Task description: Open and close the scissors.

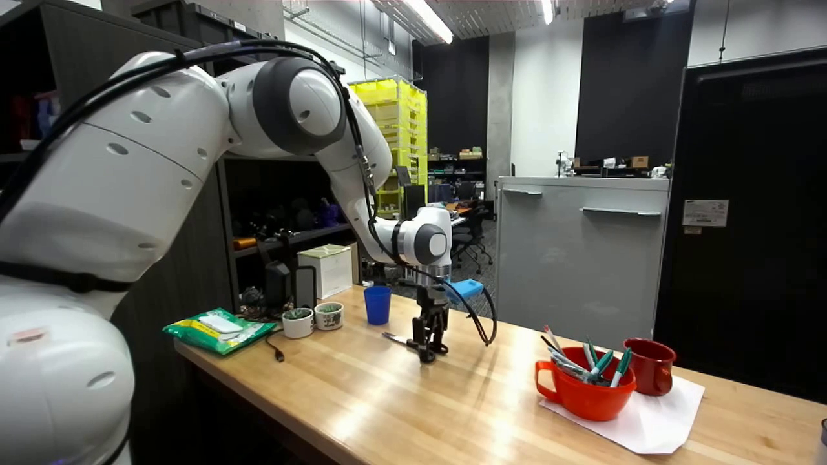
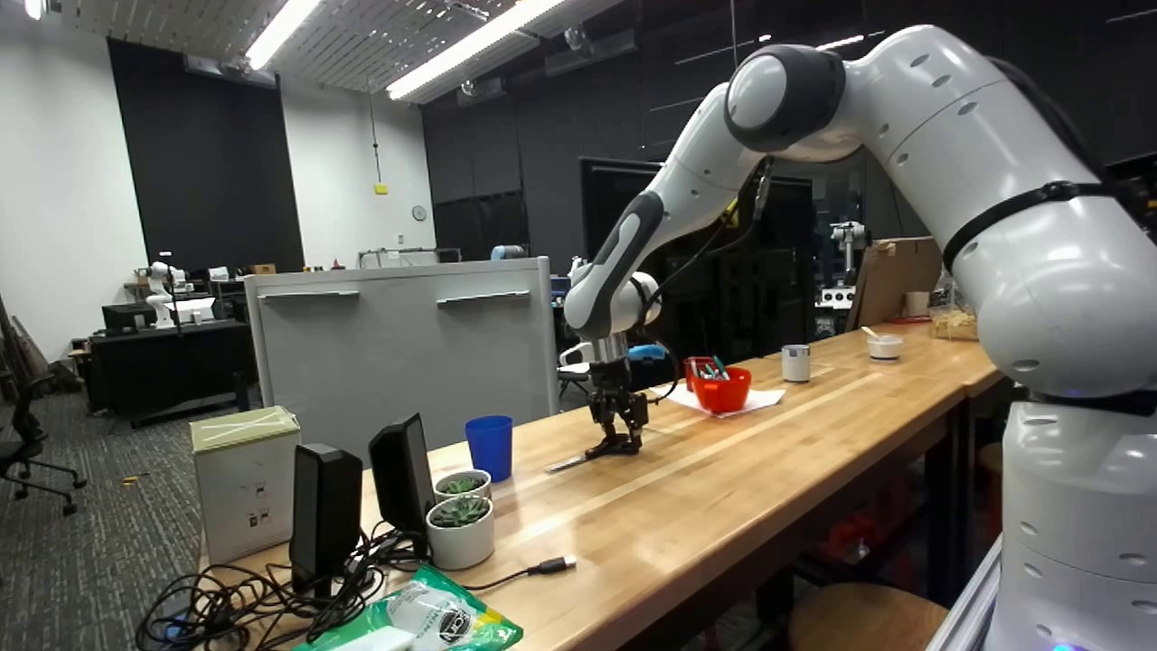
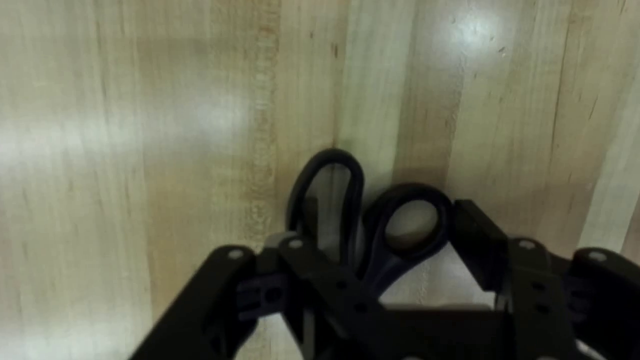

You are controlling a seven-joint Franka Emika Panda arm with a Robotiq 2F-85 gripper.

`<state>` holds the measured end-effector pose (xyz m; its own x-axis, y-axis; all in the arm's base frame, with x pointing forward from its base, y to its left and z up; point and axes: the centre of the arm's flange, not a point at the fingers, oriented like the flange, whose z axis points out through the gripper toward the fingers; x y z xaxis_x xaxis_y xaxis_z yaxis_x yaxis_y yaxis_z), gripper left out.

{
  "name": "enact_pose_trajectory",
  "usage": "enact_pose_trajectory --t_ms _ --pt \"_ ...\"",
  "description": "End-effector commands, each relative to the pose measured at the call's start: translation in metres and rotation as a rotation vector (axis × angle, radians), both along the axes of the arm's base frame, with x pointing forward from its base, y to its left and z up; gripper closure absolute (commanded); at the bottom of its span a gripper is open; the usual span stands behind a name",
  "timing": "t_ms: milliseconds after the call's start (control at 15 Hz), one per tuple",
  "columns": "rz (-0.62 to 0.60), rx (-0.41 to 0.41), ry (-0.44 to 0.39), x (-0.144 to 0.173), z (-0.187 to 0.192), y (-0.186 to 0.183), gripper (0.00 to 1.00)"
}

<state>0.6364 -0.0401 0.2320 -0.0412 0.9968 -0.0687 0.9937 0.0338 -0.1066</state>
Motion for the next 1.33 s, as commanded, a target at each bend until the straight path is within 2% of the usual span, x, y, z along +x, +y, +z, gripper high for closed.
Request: enact_pose_trajectory --t_ms 0,867,933,1067,1267 --pt "0.011 -0.004 0.009 0.004 -0.004 0.003 0.02" --pt "0.041 0.031 0.055 0.011 -0.018 -0.001 0.0" --pt "0.043 0.03 0.056 0.011 -0.019 -0.001 0.25" --pt "0.048 0.028 0.054 0.012 -0.016 -0.001 0.32" --pt "0.054 0.027 0.042 0.016 -0.013 0.0 0.53"
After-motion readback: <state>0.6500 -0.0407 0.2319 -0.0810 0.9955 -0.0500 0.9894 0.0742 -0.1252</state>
